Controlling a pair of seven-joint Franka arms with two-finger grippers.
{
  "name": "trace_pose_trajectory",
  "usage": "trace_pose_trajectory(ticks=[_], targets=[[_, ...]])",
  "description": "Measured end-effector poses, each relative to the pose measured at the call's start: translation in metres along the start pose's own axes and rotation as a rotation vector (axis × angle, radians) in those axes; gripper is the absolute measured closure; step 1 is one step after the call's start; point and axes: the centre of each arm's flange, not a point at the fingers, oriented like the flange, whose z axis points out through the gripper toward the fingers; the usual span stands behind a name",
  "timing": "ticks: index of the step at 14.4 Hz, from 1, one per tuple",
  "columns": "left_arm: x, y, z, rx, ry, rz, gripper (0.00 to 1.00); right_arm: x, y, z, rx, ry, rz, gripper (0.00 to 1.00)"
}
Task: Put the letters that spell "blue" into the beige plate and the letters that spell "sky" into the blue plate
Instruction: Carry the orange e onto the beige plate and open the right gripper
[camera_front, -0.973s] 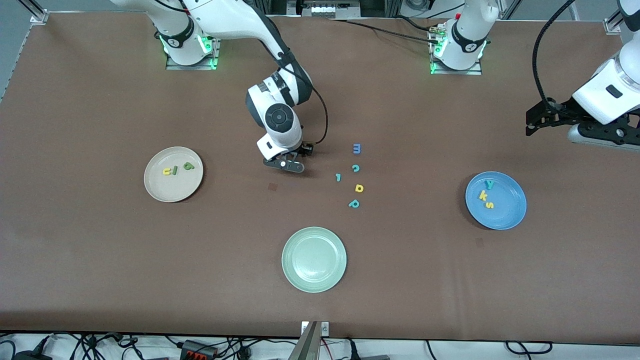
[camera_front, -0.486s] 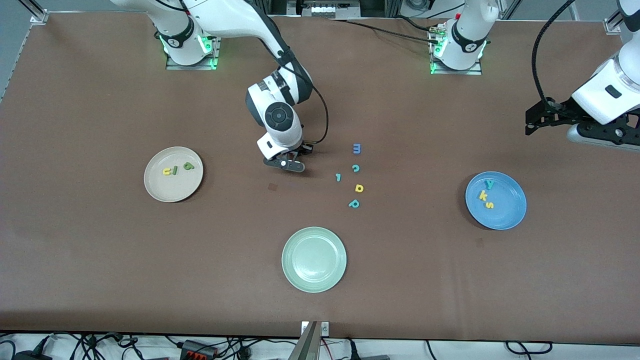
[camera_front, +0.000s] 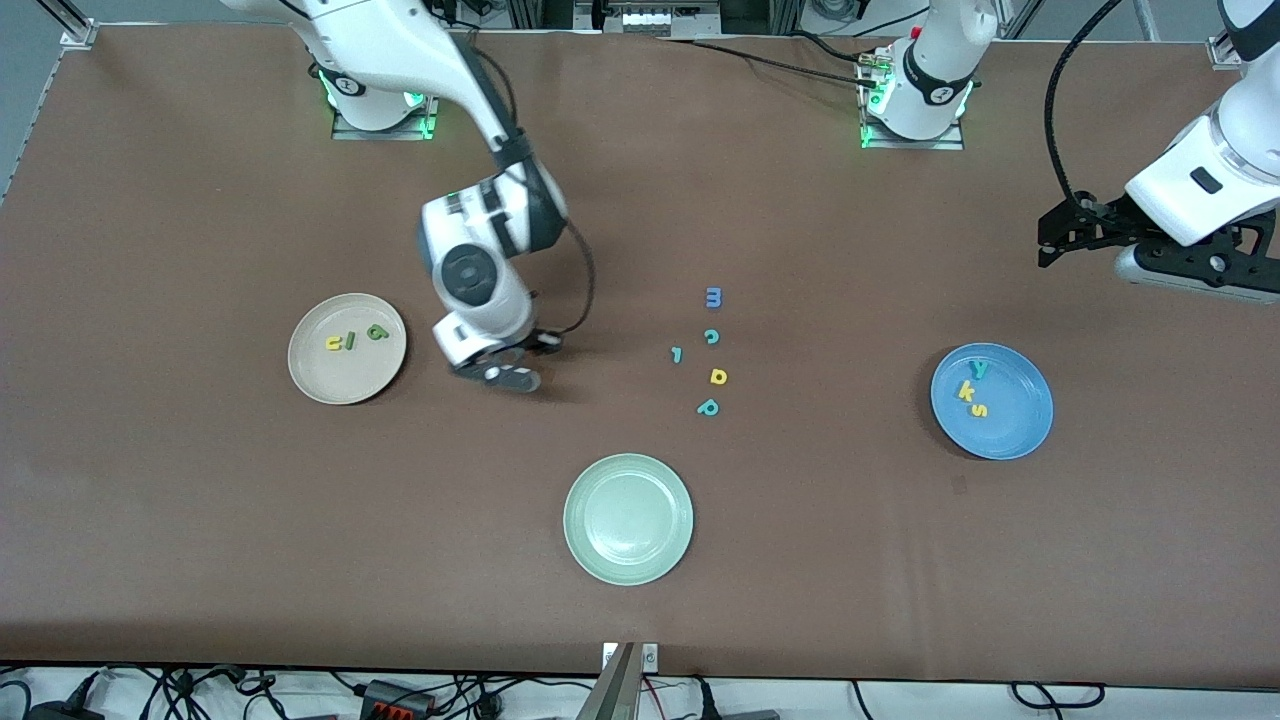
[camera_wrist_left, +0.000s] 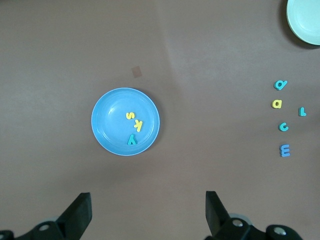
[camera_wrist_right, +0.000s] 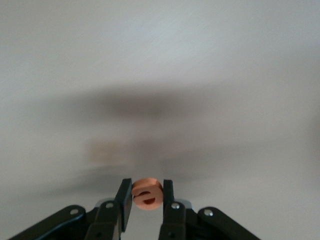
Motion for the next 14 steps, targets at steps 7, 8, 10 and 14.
trace_pose_trajectory(ticks=[7,8,10,14], targets=[[0.0,0.0,0.0,0.0,0.0,0.0,0.0,0.067,0.194,-0.022,-0.053,-0.179,-0.168,0.71],[0.0,0.0,0.0,0.0,0.0,0.0,0.0,0.068,0.217,-0.014,-0.046,-0.202,-0.178,0.71],[0.0,0.0,0.0,0.0,0.0,0.0,0.0,0.063,0.248,0.004,-0.038,-0.248,-0.179,0.71],[0.0,0.0,0.0,0.0,0.0,0.0,0.0,0.054,0.251,0.016,-0.039,-0.281,-0.178,0.48]])
